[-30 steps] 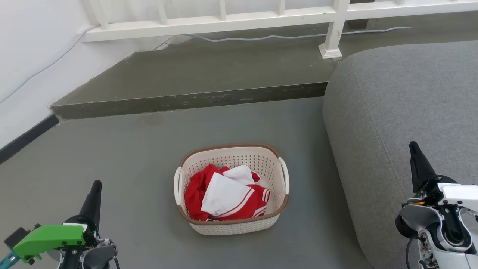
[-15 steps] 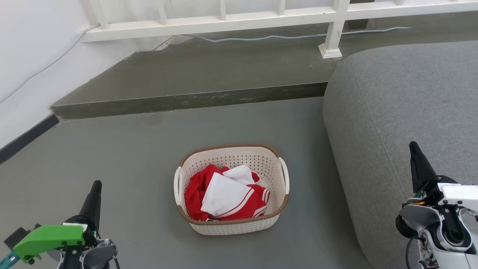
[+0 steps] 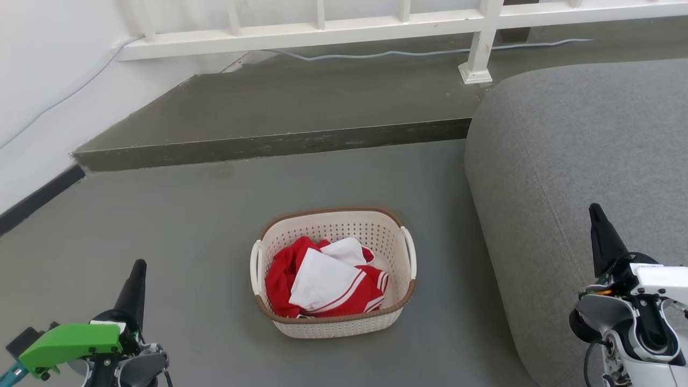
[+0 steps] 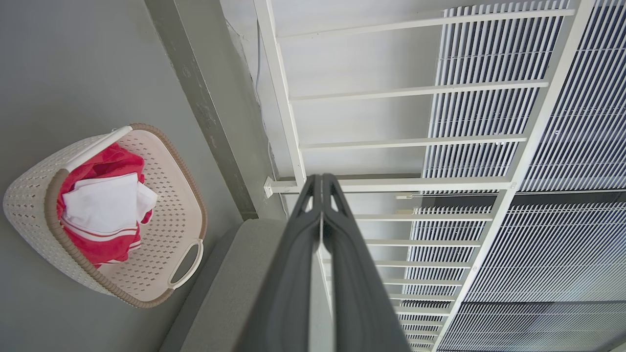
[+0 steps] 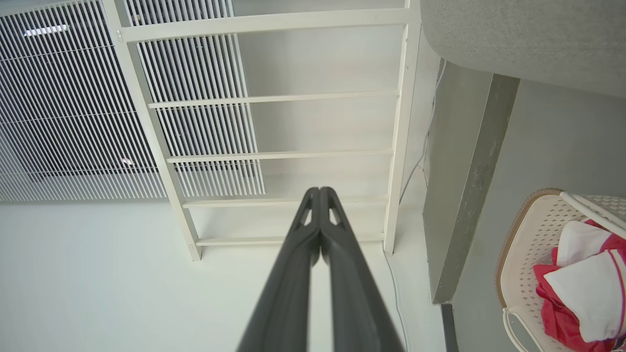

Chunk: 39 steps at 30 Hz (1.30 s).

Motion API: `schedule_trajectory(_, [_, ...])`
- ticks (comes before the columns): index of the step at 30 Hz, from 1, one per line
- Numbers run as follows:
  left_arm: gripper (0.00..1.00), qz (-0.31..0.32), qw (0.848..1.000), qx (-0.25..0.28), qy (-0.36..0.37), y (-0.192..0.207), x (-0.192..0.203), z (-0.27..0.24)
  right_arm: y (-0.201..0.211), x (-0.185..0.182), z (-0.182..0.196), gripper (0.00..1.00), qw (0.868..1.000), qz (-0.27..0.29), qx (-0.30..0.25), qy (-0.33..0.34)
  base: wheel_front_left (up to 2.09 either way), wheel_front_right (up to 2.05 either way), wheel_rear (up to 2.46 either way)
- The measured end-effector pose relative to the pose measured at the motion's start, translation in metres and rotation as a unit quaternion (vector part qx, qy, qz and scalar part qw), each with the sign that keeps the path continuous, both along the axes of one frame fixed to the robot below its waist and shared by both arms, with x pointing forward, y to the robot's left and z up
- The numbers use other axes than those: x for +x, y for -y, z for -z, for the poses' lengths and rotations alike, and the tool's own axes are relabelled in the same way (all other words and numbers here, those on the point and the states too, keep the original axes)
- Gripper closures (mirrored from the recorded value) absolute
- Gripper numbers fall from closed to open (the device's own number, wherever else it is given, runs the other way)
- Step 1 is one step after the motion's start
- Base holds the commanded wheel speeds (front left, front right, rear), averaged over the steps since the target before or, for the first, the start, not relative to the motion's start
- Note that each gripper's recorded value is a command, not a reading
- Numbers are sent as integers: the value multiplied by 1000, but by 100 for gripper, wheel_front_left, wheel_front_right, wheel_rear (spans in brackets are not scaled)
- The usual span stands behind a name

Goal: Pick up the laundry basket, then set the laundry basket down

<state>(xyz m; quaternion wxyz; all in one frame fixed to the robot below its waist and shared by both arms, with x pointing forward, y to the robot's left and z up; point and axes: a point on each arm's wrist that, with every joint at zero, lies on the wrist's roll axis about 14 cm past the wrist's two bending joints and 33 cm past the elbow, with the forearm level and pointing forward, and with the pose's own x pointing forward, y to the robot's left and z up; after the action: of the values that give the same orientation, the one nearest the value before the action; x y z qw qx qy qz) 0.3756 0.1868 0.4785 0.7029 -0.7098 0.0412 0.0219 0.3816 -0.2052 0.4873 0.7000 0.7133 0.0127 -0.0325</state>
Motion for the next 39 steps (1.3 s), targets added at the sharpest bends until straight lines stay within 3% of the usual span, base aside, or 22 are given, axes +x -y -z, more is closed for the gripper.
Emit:
schedule_trajectory(16, [100,0,1000,0,0,0,0,0,0,0,0,100,1000,0,0,0,0,0,0])
schedule_trajectory(17, [0,0,1000,0,0,0,0,0,0,0,0,0,1000,0,0,0,0,0,0])
schedule_trajectory(18, [100,0,1000,0,0,0,0,0,0,0,0,100,1000,0,0,0,0,0,0])
schedule_trajectory(19, [100,0,1000,-1,-6,1,-1,4,-1,-1,3,100,1000,0,2,-5,0,0,0])
schedule_trajectory(20, [0,0,1000,-4,-14,2,-4,9,-2,-3,9,0,1000,0,5,-13,0,0,0])
schedule_trajectory(24, [0,1,999,-12,-39,7,-13,26,-7,-15,29,0,999,-1,14,-43,0,0,0])
schedule_trajectory(39, [0,-13,999,-6,-30,7,-10,19,-15,-9,16,0,1000,-8,2,-24,0,0,0])
